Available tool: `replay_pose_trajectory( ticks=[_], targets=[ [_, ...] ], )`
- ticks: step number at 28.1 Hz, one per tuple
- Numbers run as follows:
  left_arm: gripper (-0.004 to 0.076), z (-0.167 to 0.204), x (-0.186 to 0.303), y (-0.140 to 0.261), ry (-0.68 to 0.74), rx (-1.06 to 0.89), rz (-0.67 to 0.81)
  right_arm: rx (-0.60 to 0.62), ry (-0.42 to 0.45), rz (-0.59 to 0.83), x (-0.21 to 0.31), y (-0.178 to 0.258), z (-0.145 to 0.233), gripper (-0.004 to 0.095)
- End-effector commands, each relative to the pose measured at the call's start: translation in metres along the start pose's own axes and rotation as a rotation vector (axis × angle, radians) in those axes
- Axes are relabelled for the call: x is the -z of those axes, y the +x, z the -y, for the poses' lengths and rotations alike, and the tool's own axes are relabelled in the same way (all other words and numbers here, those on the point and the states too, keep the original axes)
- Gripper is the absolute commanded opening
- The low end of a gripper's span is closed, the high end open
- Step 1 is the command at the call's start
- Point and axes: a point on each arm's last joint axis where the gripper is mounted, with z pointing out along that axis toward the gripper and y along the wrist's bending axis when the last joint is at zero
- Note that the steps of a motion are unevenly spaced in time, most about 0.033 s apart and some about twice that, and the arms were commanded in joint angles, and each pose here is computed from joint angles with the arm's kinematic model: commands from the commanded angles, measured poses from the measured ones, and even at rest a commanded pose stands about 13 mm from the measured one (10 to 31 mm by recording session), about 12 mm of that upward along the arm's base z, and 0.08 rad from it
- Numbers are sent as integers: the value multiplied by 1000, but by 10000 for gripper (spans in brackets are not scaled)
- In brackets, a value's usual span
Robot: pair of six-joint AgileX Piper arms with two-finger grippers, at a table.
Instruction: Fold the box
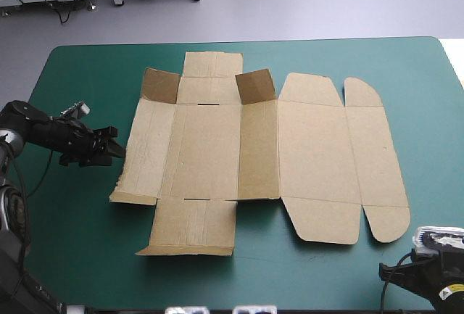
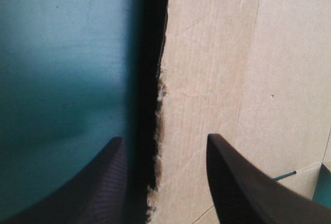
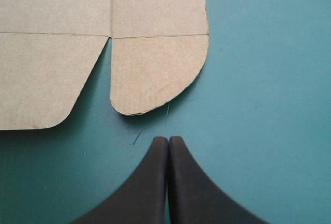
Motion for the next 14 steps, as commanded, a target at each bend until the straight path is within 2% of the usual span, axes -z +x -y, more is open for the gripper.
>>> replay_pose_trajectory(
  ticks=[1,14],
  targets=[
    [351,19,13,8,78,-22,-23,6,5,63,5,-10,1,-20],
    [351,26,5,10,83,-49,-48,6,5,63,5,-10,1,-20]
  ],
)
